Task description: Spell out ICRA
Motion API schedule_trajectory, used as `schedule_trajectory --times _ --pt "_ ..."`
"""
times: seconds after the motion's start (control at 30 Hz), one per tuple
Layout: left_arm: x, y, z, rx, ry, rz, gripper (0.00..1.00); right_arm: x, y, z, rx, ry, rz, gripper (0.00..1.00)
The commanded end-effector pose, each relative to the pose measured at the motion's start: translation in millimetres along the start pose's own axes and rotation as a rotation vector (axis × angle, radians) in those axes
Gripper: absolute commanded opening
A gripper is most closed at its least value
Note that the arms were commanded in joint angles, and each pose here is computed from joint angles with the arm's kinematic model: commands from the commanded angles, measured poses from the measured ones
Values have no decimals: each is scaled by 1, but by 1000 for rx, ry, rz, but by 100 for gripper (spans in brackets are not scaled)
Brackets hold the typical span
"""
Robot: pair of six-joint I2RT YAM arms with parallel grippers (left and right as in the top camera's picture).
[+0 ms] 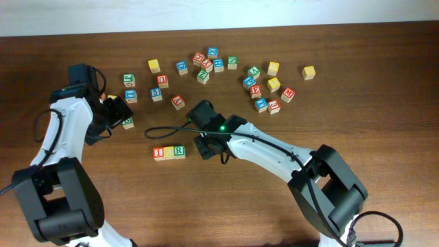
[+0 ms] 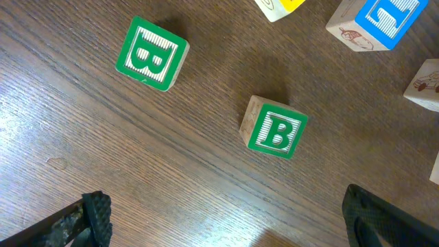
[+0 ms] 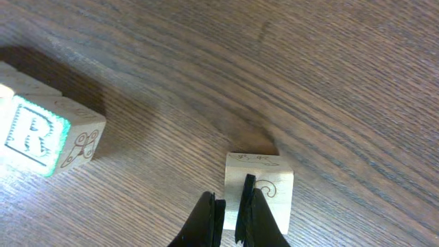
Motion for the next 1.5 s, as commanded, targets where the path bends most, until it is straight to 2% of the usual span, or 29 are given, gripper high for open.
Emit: schedule_trajectory --times 0.0,0.23,0.4,0.63,0.87,1.47 --pt "-1 -1 2 7 -4 -2 99 -18 10 13 -25 -57 18 4" --pt "-1 -1 2 7 -4 -2 99 -34 9 21 -22 -103 9 4" --pt "-1 -1 2 7 -4 -2 99 -34 19 16 -26 -65 102 4" --pt "-1 -1 2 7 -4 -2 99 -5 23 4 3 23 137 4" --pt "-1 -1 2 7 -4 -2 99 0 24 8 2 3 139 4" --pt "-1 -1 2 7 -4 -2 99 6 2 2 4 14 -43 4"
Point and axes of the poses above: each gripper's point midway between its finger pads, its own x axis out along the fingers, its own y axis along the line the jaws close on, z = x × y, the point moved 6 cm from there along -x, back along the fingers, and after that the axes turned 4 degrees about x, right-handed, at the moved point
